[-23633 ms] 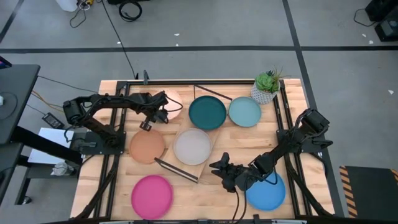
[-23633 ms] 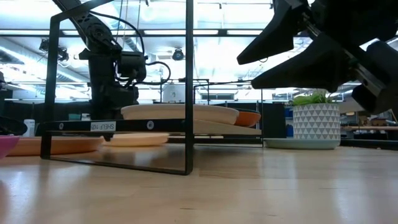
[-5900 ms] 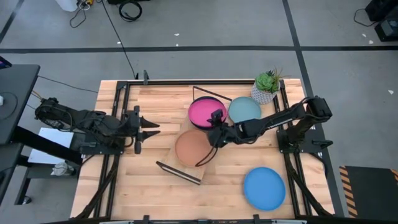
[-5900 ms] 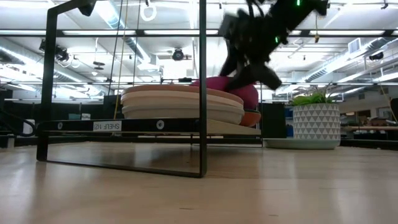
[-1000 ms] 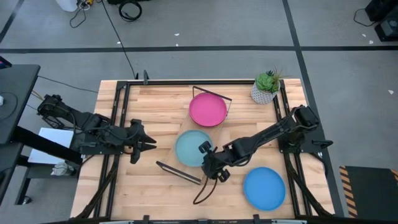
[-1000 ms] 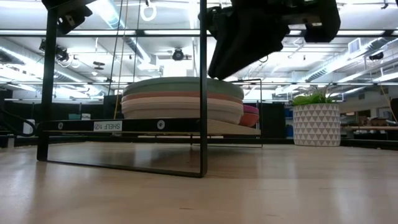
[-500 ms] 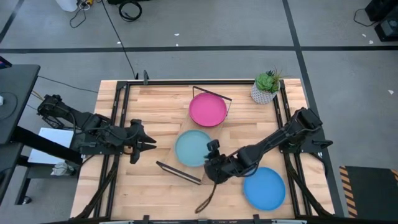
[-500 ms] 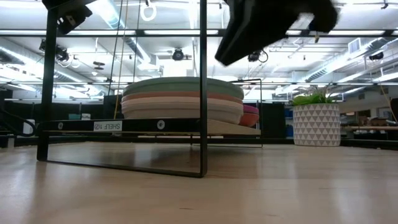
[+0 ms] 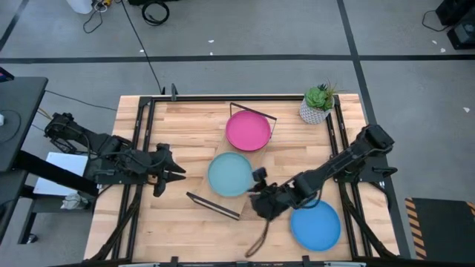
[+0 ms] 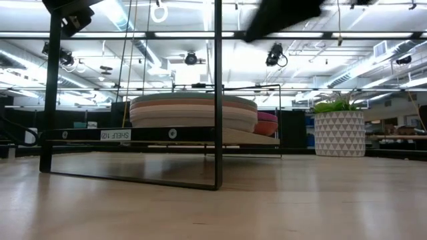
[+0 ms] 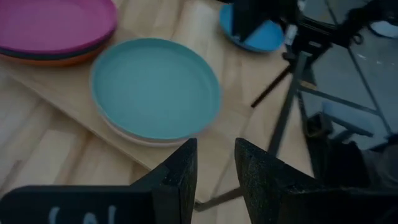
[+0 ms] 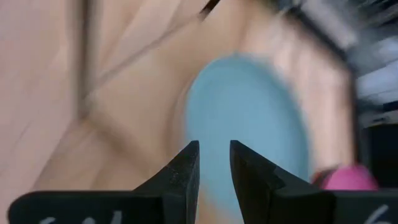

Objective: Place and stack plates onto a shelf
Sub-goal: Stack the blue plate on the pink plate

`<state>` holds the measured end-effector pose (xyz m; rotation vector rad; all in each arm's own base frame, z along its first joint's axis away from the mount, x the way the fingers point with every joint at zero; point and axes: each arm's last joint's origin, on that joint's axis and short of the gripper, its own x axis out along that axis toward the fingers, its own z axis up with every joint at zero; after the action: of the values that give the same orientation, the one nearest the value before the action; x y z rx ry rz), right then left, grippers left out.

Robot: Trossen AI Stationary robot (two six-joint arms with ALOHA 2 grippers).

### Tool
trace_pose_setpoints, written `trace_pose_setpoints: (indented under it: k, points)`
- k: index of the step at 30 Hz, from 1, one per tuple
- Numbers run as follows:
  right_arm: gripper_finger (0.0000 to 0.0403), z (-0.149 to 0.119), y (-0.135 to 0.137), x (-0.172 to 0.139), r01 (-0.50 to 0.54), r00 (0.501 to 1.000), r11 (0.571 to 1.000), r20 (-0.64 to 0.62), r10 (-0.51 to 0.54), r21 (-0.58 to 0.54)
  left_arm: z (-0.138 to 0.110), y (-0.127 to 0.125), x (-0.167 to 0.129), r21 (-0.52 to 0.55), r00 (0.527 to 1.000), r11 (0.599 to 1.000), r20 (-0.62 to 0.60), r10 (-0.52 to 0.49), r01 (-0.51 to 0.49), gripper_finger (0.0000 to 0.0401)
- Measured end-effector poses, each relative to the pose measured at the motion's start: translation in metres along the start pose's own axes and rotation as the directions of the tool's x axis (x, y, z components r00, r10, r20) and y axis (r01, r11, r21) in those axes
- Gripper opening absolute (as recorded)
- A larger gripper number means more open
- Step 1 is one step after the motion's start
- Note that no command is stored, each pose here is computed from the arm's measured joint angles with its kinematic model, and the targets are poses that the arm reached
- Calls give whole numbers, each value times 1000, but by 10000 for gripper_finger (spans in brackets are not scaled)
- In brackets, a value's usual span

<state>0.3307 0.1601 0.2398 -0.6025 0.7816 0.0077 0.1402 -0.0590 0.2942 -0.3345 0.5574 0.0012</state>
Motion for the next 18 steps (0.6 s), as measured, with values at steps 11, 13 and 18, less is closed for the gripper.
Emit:
trace_pose_setpoints:
  k: [11, 13, 18]
  points:
    - [94, -40, 46, -34, -457, 827, 877, -292, 481, 151, -4, -2, 0, -11, 993, 996, -80, -90, 89, 114]
    - [96, -51, 52, -40, -441, 795, 880, -380, 473, 174, -3, -2, 0, -11, 993, 996, -78, -91, 90, 114]
    - [125, -65, 56, -42, -415, 747, 882, -470, 471, 223, -3, -1, 0, 2, 995, 997, -64, -71, 72, 114]
